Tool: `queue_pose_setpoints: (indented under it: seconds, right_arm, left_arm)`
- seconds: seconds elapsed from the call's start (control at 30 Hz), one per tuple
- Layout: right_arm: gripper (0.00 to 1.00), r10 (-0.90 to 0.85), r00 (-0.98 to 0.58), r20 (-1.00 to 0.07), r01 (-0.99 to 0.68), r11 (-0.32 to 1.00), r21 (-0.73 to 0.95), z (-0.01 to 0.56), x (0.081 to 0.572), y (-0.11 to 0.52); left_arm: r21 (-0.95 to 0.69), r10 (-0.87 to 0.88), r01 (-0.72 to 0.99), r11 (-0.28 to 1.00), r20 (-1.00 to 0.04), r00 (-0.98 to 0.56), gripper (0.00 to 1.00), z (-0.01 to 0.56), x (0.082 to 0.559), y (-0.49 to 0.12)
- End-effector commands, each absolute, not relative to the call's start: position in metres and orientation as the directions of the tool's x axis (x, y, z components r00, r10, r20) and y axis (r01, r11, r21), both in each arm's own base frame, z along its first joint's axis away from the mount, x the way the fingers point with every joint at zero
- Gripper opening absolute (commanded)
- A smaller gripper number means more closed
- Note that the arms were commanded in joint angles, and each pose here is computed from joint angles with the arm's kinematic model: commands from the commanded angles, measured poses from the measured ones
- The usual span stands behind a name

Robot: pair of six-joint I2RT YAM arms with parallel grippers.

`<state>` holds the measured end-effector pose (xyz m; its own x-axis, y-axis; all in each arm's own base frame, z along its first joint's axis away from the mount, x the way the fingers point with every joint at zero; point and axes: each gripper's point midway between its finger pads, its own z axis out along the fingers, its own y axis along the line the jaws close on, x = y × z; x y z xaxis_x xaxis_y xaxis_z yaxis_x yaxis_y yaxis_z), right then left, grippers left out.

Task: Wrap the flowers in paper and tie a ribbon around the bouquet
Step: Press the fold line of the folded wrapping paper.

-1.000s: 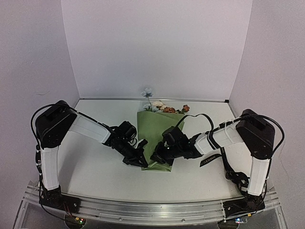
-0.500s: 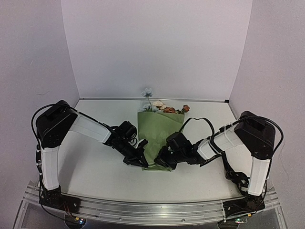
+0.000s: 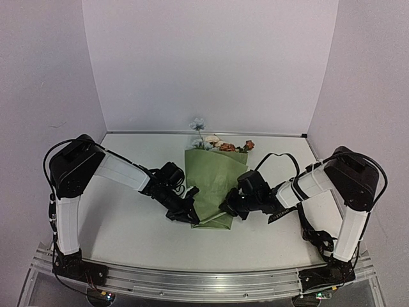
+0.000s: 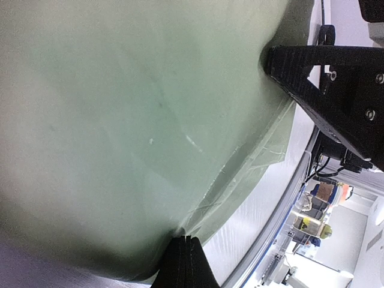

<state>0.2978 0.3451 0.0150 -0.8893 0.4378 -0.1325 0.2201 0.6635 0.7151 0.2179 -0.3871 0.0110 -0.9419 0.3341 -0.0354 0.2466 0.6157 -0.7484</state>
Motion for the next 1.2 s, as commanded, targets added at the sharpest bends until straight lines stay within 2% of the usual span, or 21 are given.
queue_pose_setpoints:
  seconds: [0.0,0.33,0.63,0.77,1.0,1.17]
  right_arm:
    - [0.03,0.432,-0.890,-0.148,0.214,0.679,0.702,0.013,0.292,0.331]
    - [0.06,0.304,-0.934,-0.191,0.081,0.697,0.712,0.016,0.274,0.334]
    - [0.09,0.360,-0.911,-0.204,0.142,0.735,0.663,0.000,0.279,0.299]
    - [0.09,0.331,-0.925,-0.185,0.132,0.739,0.661,0.004,0.279,0.304]
    - [0.11,0.240,-0.941,-0.237,0.018,0.737,0.675,0.051,0.277,0.330]
    - [0.13,0.080,-0.945,-0.318,-0.143,0.773,0.619,0.093,0.258,0.350]
  left_arm:
    - [-0.576,0.266,0.174,0.799,0.080,-0.961,0.00,-0.049,0.210,-0.349]
    - [-0.569,0.258,0.163,0.806,0.089,-0.962,0.00,-0.052,0.211,-0.349]
    - [-0.559,0.252,0.159,0.814,0.094,-0.963,0.00,-0.052,0.211,-0.348]
    - [-0.565,0.254,0.161,0.809,0.089,-0.963,0.00,-0.050,0.212,-0.349]
    - [-0.602,0.270,0.188,0.776,0.047,-0.962,0.00,-0.034,0.218,-0.360]
    - [-0.632,0.295,0.224,0.742,0.008,-0.955,0.00,-0.018,0.217,-0.370]
